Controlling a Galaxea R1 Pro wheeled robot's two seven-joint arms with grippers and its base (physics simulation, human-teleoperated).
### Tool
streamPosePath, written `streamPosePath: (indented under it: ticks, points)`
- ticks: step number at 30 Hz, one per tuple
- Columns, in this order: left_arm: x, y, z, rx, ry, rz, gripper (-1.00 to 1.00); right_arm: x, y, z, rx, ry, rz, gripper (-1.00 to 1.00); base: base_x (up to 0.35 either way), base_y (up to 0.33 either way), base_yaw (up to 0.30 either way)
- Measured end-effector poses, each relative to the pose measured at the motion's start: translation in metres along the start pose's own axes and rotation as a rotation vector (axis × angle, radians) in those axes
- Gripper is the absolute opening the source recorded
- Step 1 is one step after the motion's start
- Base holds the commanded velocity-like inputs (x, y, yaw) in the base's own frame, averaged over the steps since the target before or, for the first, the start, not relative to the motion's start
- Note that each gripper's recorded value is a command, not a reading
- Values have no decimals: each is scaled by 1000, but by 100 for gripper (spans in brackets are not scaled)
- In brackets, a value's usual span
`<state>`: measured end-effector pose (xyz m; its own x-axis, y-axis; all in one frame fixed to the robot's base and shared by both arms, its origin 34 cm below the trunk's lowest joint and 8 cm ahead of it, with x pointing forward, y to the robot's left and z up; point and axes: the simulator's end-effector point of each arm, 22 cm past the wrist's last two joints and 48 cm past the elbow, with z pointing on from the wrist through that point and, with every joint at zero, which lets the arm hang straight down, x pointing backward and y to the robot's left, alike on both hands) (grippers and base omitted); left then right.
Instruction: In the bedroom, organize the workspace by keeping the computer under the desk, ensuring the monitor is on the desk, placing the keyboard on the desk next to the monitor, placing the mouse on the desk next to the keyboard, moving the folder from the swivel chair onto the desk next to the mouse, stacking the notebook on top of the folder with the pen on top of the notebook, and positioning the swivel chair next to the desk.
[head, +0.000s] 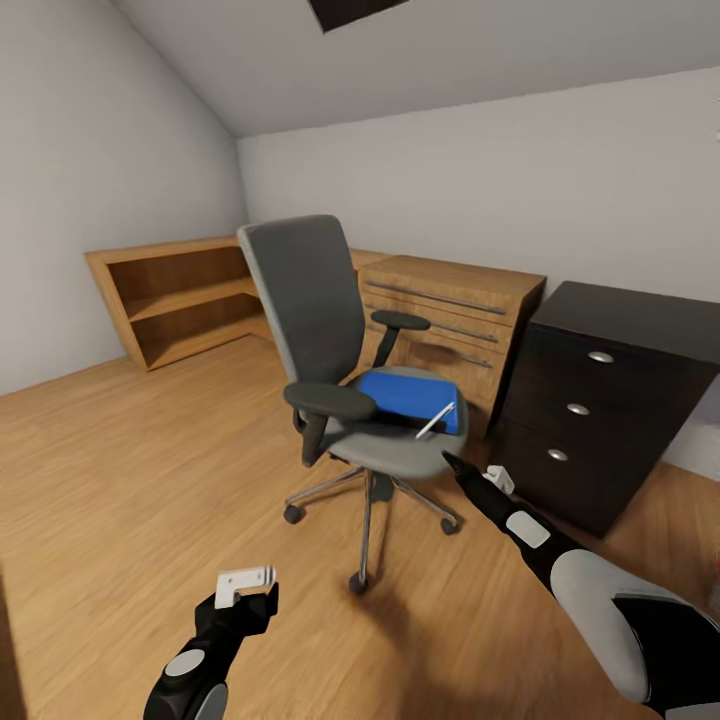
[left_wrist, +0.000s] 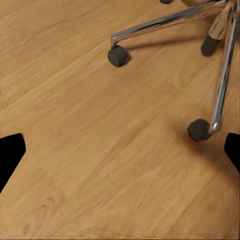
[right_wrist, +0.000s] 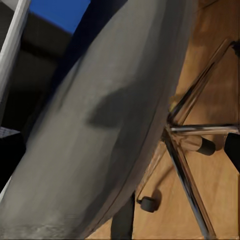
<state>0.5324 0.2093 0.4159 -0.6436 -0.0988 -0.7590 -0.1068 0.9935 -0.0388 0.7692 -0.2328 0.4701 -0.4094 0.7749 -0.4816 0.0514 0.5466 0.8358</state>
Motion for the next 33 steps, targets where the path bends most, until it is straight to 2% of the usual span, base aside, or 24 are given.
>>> streamPosePath:
  ticks: [13, 29, 33]
  points:
    - [0, -2, -1, 2, 0, 4, 100, 0, 0, 0, 0, 1, -1, 100, -148, 0, 0]
    - [0, -2, -1, 3, 0, 4, 100, 13, 8, 4, -11, 15, 5, 100, -7, 0, 0]
    - [0, -2, -1, 3, 0, 4, 100, 22, 4, 2, -5, 26, 11, 100, 0, 0, 0]
